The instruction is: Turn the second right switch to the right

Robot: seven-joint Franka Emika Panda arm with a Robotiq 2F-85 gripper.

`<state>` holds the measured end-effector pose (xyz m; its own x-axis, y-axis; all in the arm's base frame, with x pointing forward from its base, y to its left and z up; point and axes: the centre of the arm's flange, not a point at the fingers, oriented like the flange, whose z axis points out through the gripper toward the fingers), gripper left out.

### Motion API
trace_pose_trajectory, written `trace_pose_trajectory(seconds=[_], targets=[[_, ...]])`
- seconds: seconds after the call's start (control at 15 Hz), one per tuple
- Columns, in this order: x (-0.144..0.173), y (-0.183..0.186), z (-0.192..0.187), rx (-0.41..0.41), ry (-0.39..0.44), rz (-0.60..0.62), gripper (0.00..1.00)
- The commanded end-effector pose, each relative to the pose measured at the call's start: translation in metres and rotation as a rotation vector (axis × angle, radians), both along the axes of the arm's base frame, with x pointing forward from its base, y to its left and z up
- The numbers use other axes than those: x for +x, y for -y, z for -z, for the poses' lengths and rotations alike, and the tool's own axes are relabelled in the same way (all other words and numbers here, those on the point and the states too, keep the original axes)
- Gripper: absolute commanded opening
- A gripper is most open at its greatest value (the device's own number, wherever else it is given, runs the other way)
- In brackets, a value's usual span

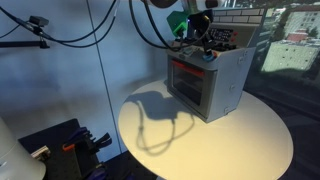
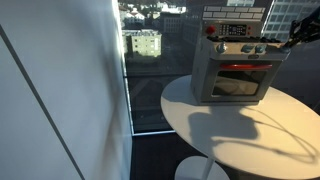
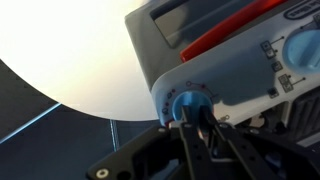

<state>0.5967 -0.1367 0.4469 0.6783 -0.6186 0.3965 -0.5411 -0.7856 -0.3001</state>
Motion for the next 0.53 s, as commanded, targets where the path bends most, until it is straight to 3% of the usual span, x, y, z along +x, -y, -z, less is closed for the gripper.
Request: trace_pose_trajectory(seconds=[0.0, 0.47], targets=[[-0.0043, 0.0154, -0.0061, 0.069, 0.021, 0.096, 0.05], [-0.0078, 0.0215, -0.0003, 0.222, 0.054, 0.233, 0.05]])
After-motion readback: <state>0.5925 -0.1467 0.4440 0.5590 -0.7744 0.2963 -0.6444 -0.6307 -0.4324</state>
